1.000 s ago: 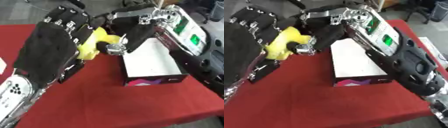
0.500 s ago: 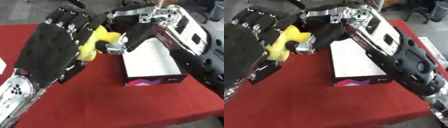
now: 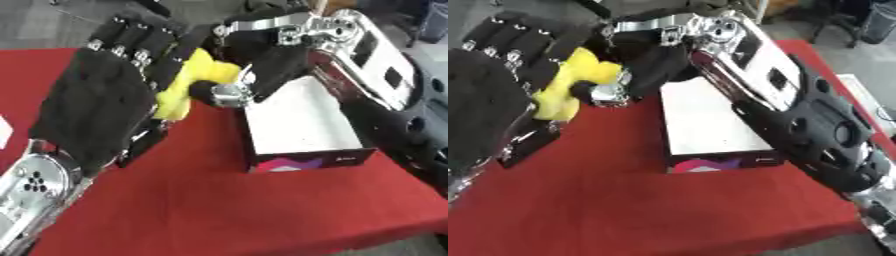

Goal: Pick up the objects with one hand, pass them to the other hand, and then place them into the box on the other side of the table.

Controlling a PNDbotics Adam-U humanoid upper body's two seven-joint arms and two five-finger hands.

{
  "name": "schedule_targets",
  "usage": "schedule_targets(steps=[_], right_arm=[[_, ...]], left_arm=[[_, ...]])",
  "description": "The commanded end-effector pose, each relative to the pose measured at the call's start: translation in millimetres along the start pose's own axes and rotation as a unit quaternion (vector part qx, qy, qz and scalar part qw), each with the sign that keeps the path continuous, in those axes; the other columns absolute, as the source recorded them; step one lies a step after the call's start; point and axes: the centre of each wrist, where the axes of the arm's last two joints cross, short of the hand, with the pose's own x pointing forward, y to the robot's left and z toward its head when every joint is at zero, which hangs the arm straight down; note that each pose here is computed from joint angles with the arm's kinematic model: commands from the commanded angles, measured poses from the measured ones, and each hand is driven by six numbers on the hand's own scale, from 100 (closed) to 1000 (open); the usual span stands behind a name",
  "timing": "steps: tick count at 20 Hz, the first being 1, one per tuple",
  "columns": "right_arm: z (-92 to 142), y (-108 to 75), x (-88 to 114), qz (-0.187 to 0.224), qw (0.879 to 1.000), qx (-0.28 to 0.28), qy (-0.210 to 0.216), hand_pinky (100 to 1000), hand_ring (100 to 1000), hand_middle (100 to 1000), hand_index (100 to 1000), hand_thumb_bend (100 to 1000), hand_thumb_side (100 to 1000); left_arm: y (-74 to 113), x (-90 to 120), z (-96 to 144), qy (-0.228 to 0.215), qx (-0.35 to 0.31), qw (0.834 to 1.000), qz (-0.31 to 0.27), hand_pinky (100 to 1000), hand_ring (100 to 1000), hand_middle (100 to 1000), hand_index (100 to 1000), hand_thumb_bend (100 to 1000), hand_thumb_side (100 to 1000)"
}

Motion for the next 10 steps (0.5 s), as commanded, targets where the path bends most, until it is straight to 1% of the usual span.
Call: schedule_targets(steps=[1, 5, 10], right_arm=[[3.0, 4.2, 11.4, 0.012, 1.0, 0.013, -0.007, 897, 875, 111, 523, 100, 110], [3.8, 2.6, 8.8, 0.007, 1.0, 0.005, -0.001, 898, 876, 110, 522, 100, 107], [2.5, 0.1, 5.2, -0.011, 1.0, -0.003, 0.004, 898, 875, 101, 515, 100, 100]], left_arm=[[1.1, -9.2, 0.0, 0.024, 0.018, 0.999, -0.019, 820, 809, 792, 1000, 956, 201], [-1.6, -11.3, 4.5, 0.035, 0.036, 0.999, -0.019, 813, 805, 787, 996, 961, 190], [-7.2, -10.7, 6.4, 0.03, 0.042, 0.999, -0.016, 811, 806, 788, 987, 970, 196]])
